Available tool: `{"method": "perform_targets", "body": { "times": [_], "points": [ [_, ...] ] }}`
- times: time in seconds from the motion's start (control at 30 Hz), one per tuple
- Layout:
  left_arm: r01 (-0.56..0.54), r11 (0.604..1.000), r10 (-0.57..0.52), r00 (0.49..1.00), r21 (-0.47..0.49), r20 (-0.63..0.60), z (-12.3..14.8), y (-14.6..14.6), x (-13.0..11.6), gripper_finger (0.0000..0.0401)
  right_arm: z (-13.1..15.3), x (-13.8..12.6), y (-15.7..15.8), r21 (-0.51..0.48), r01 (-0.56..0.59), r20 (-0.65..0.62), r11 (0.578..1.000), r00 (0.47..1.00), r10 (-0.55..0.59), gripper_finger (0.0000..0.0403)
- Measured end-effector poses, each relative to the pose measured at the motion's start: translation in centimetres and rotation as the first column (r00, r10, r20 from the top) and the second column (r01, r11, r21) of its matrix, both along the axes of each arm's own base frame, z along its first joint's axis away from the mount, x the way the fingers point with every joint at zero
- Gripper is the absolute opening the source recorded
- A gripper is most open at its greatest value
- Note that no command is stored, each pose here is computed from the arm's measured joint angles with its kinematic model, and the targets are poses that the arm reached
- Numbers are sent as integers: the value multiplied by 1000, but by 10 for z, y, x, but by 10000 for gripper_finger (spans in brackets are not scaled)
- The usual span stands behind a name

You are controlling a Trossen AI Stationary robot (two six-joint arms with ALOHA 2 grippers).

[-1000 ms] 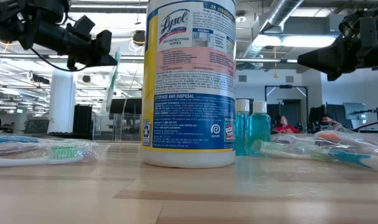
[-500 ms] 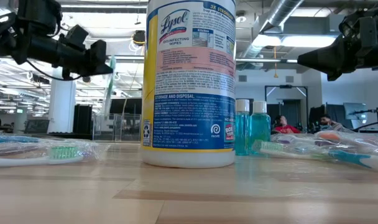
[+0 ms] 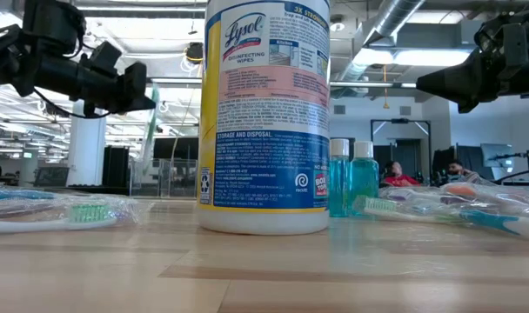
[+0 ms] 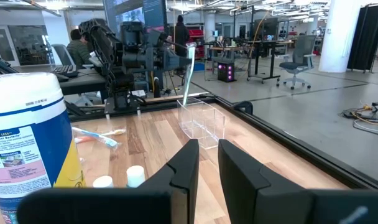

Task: Pick & Place toothbrushing station
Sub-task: Put the top left green toothbrush into the transparent organizer

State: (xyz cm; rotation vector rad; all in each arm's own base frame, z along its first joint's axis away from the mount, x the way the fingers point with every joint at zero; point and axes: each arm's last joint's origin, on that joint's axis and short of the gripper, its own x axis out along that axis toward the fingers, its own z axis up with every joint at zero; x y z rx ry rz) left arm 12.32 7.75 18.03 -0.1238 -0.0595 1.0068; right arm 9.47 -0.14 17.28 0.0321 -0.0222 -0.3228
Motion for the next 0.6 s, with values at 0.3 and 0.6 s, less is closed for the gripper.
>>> {"method": "perform_targets", "body": {
  "times": [0.3, 0.6],
  "points": [
    [-32, 999, 30, 997, -33, -66, -10, 3, 5, 7, 0, 0, 0, 0, 0, 0, 1000, 1000, 0, 54],
    [-82, 995, 79, 996, -63, -38, -14, 6, 7, 8, 0, 0, 0, 0, 0, 0, 1000, 1000, 0, 54]
  ]
}}
